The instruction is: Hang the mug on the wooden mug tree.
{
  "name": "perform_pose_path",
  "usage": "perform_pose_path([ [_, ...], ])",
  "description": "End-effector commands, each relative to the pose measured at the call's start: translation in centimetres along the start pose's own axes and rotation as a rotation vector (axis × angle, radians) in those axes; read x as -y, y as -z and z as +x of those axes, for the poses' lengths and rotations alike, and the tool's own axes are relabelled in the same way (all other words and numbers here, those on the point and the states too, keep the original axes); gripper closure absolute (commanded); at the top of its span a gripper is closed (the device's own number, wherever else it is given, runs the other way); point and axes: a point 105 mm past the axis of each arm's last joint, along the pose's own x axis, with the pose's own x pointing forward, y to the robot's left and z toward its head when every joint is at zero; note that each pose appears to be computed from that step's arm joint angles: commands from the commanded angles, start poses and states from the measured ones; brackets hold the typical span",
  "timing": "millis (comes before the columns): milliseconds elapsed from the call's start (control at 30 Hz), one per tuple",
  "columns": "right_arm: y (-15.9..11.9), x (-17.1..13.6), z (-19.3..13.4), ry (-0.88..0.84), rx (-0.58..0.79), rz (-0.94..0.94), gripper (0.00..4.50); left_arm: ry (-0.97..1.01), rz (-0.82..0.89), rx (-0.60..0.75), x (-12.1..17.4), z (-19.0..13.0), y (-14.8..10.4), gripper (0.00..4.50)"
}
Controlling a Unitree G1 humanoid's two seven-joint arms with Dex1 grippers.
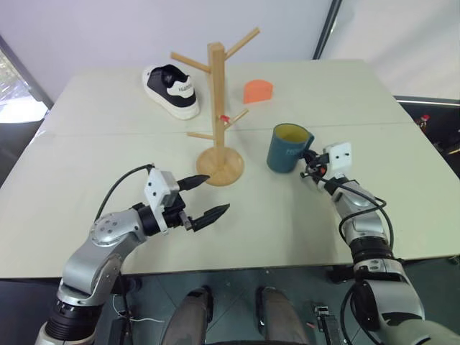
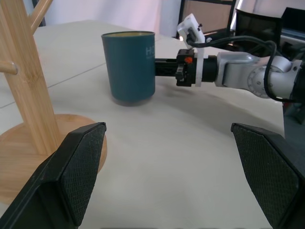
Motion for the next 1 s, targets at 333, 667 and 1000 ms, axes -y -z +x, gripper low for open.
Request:
perform_pose_path([
  [333, -13.1, -9.0, -4.9, -0.583, 0.184, -0.562, 4.43, -0.251, 0.107, -0.012, -6.9, -5.5, -0.6, 0.0],
  [667, -17.1, -12.1, -2.6, -0.465, 0.131, -0.549, 4.43, -0.274, 0.138, 0.023, -7.8, -5.8, -1.6, 0.0],
  [1000, -18.0, -13.4, -1.8, -0.469, 0.131, -0.544, 4.43, -0.275, 0.148, 0.044, -7.6, -5.8, -2.0, 0.0],
])
